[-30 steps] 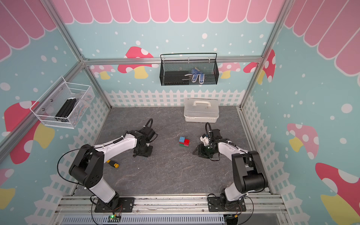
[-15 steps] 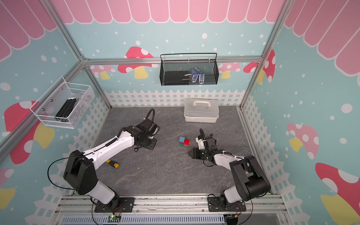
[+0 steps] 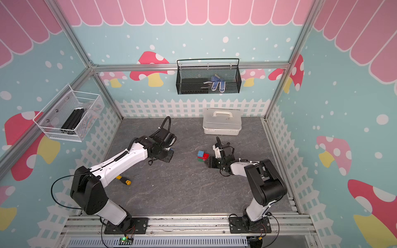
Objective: Assemble the number 5 with lego
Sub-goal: Adjust the lego brick at the center of the board.
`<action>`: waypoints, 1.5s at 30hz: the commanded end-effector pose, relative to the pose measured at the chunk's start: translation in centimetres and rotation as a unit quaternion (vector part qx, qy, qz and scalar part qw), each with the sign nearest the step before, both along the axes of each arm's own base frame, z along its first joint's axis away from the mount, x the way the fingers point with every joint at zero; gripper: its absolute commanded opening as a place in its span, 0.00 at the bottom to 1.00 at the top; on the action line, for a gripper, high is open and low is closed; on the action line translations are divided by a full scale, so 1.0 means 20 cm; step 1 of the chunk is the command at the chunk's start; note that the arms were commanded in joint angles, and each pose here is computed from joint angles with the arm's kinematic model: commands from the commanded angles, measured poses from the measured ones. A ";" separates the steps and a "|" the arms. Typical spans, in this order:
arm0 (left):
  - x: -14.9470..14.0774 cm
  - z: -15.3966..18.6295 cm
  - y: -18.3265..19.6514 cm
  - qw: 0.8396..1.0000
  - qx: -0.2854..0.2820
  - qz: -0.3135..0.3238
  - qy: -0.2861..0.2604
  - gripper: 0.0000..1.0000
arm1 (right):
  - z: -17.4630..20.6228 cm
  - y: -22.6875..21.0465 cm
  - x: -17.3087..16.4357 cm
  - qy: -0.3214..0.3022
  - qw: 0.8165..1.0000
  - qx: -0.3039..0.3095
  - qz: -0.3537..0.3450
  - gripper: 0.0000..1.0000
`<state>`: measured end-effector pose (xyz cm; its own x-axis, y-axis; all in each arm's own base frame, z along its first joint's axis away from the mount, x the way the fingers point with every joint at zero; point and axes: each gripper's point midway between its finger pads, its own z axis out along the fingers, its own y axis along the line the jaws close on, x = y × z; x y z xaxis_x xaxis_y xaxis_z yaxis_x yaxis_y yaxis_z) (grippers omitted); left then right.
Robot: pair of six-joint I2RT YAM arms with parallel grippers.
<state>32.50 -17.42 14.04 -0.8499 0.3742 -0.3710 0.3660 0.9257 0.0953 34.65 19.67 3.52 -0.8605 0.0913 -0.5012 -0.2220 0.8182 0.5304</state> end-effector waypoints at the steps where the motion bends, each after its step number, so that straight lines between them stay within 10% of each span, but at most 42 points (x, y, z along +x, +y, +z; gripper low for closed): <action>1: 0.01 0.02 -0.03 1.000 0.002 -0.010 0.000 0.07 | -0.08 -0.03 0.00 0.020 0.999 -0.026 -0.017 0.57; 25: 0.07 0.09 -0.26 0.995 0.013 -0.099 -0.013 0.06 | -0.14 -0.07 0.08 0.044 0.996 -0.072 -0.007 0.57; 45: 0.16 0.11 -0.74 0.961 0.038 -0.275 0.002 0.00 | 0.18 -0.12 0.07 0.048 0.994 0.074 0.061 0.57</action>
<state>36.35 -31.20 16.58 -0.5727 0.7332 -0.3668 0.7312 0.6591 0.1759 36.81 16.54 5.10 -0.9037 0.0963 -0.4171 -0.1964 0.7726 0.6038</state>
